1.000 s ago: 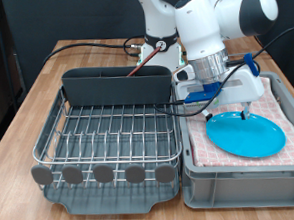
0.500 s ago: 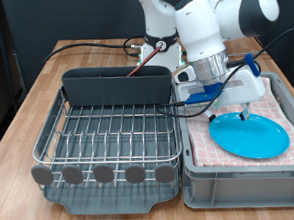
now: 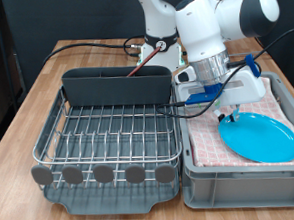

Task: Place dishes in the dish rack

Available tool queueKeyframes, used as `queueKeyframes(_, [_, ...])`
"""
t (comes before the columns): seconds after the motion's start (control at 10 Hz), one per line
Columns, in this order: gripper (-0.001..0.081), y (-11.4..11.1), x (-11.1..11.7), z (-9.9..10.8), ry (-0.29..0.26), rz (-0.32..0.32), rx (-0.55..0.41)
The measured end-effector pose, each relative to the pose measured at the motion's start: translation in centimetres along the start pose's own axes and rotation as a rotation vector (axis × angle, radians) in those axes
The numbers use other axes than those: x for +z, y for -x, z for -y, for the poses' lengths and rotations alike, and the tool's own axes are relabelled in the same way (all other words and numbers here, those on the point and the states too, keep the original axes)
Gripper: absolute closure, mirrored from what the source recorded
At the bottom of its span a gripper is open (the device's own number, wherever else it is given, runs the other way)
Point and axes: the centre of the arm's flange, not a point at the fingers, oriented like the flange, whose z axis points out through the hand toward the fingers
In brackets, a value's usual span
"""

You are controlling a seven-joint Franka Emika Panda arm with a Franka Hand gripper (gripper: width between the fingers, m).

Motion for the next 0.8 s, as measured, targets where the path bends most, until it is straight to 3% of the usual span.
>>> queueKeyframes(0.1, [0.0659,0.1,0.0,-0.1,-0.010,0.006,-0.016])
queueKeyframes(0.2, [0.0776,0.1,-0.1,0.0,-0.014,0.007,-0.024])
queueKeyframes(0.4, [0.0777,0.0,-0.1,0.4,0.001,-0.004,-0.022])
queueKeyframes(0.6, [0.0777,-0.2,-0.4,1.3,0.059,-0.045,0.013])
queueKeyframes(0.8, [0.0777,0.2,-2.1,2.2,0.106,-0.099,0.047])
